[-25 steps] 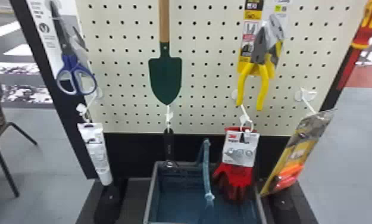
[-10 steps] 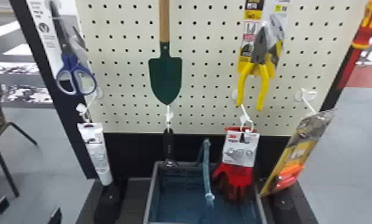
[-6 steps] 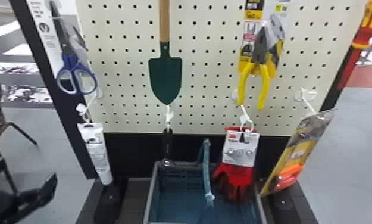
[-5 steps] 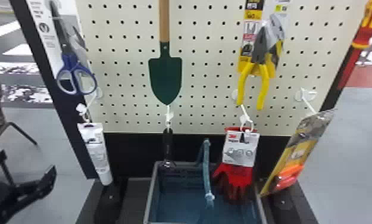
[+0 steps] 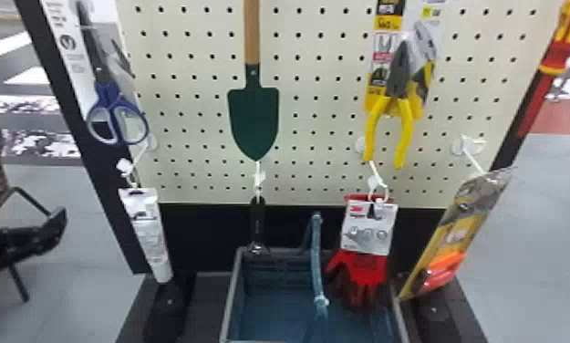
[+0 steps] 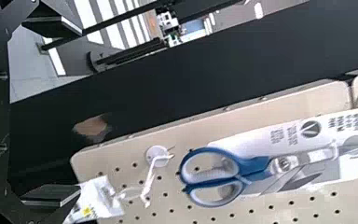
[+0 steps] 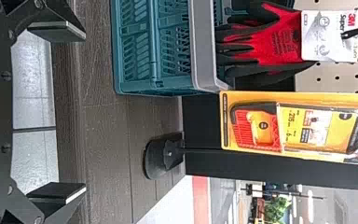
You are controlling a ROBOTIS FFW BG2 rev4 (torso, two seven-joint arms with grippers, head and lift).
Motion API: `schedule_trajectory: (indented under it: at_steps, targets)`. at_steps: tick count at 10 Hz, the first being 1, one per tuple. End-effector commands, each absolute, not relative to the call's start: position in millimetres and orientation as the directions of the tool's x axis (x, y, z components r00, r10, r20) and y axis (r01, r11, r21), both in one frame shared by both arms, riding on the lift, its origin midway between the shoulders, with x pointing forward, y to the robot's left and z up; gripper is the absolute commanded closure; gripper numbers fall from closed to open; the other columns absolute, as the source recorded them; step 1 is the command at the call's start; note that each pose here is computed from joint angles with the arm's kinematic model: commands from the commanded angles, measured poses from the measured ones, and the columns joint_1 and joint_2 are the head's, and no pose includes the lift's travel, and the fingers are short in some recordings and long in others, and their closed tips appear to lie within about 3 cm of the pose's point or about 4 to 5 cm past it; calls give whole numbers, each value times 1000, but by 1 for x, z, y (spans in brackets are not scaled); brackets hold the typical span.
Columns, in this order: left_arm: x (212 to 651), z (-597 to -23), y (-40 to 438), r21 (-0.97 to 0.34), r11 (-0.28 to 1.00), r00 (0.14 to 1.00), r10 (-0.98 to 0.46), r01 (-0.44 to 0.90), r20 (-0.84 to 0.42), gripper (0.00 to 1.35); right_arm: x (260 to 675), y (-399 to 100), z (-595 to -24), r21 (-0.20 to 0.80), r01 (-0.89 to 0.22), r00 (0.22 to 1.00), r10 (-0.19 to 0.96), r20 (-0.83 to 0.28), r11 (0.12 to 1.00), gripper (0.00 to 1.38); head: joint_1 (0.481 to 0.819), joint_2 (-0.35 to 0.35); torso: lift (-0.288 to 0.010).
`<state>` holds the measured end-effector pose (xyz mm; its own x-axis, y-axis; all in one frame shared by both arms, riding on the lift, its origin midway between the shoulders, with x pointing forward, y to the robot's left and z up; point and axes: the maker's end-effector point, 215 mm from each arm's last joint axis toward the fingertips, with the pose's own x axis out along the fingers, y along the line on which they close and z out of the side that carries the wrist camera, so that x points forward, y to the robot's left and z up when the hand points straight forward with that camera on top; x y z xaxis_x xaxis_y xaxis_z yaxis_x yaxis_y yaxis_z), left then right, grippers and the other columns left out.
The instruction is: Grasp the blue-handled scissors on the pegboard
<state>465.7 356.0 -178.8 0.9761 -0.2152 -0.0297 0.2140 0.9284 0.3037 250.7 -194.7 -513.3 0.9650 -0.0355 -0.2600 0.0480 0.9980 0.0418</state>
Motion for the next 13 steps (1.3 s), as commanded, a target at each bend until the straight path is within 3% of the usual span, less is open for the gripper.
schedule_trajectory:
  at_steps: [1,3,13]
  targets:
    - [476,-159,365,314,924,975,-222,217,-20,116,252,-194,-513,44,45,965,-32,-259,998,157,549,0,-100]
    - [488,-158,360,236,928,956,-292,288,-17,121,252,-193,-514,44,40,965,-27,-259,998,157,549,0,-100]
    - [560,-99,370,145,857,867,-498,494,-16,121,254,-190,-515,47,26,966,-13,-257,999,157,549,0,-100]
